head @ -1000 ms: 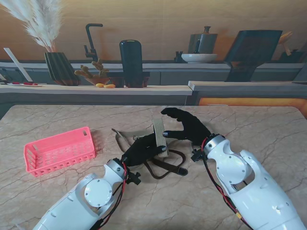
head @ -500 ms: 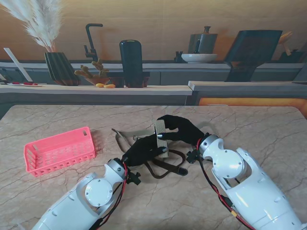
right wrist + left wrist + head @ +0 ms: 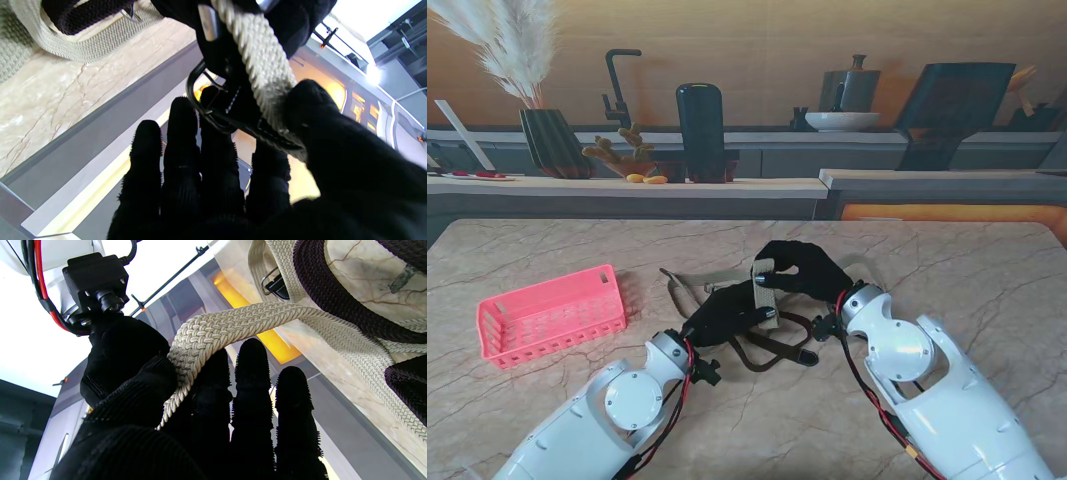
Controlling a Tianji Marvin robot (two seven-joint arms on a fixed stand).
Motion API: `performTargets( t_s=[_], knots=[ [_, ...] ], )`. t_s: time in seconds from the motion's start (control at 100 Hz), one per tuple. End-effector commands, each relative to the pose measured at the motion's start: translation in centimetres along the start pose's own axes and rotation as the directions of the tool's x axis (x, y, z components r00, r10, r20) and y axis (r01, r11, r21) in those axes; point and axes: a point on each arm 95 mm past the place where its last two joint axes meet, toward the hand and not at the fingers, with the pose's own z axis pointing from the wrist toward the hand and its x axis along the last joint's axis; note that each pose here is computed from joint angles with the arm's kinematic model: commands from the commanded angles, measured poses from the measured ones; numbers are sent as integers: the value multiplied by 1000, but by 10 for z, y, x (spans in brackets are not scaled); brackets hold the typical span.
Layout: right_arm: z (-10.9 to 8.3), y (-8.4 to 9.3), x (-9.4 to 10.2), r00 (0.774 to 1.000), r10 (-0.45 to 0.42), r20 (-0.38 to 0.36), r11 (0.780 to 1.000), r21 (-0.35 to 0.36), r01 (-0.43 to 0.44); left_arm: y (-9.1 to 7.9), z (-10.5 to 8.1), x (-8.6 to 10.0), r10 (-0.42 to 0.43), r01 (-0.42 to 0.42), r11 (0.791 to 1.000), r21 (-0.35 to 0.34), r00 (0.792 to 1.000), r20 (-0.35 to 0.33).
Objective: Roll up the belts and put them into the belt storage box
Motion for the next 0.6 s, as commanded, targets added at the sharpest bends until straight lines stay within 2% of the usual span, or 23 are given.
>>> performTargets(
  t_s=[0.0,0.28,0.38,0.59],
  knots=[
    [0,-4,6,1000,16,-12,1000,-8,-17,2,0,-2,-6,6,1000,-1,1000,11],
    [-3,-6,9,1000,7,-15,998,68,-6,1,1,-3,-10,10,1000,21,1000,16],
    [-2,-6,9,997,-68,-22,995,69,69,0,1,-4,3,-3,1000,30,1000,23],
    [1,-4,9,972,-228,-59,974,-5,228,-5,-1,-5,12,-14,998,54,999,35]
  ],
)
